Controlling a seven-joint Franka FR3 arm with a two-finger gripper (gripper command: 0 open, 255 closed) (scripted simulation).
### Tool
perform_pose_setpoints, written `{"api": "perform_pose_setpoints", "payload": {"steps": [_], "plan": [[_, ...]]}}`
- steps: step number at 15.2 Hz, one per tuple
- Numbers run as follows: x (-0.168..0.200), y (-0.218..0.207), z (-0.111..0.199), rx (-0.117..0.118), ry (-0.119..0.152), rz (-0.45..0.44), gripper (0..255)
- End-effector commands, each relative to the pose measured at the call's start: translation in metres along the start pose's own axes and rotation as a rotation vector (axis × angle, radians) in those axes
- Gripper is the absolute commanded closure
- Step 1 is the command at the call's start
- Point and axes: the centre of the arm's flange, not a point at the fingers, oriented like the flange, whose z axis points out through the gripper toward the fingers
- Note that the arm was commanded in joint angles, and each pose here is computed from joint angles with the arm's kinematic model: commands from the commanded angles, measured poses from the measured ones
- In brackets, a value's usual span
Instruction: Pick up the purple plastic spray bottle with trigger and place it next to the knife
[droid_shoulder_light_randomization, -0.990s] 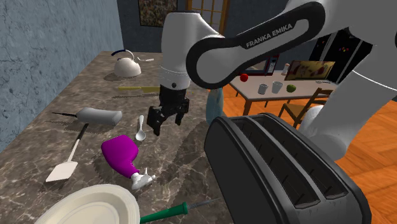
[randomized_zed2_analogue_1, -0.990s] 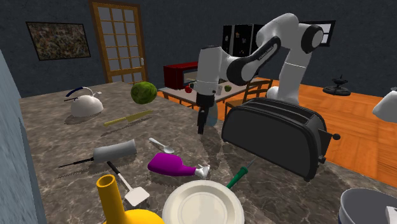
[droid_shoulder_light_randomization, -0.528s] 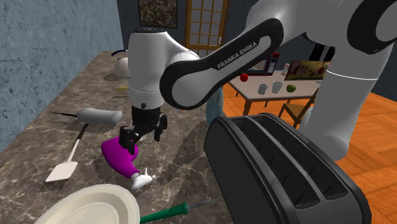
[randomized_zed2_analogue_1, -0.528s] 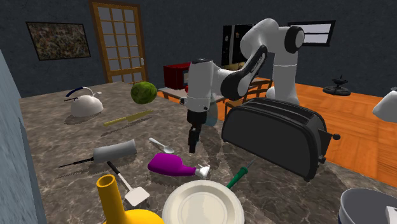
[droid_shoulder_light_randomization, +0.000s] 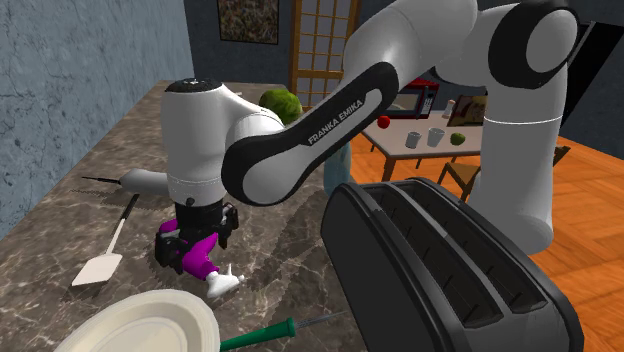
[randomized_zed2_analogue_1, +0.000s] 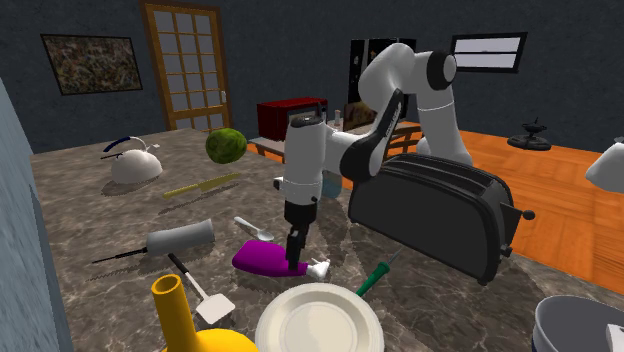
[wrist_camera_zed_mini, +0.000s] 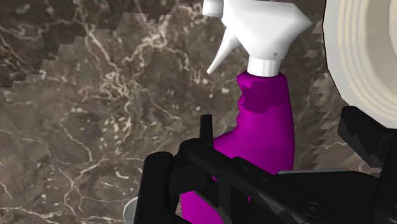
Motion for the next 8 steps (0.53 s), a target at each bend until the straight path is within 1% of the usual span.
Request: {"api": "perform_pose_setpoints", "payload": {"steps": [1,4,8], "plan": [[0.001,-0.001,0.011,0.000,0.000,0.000,0],[0.001,-0.001,0.025,0.000,0.000,0.000,0],[0.001,-0.001,0.025,0.000,0.000,0.000,0]]}}
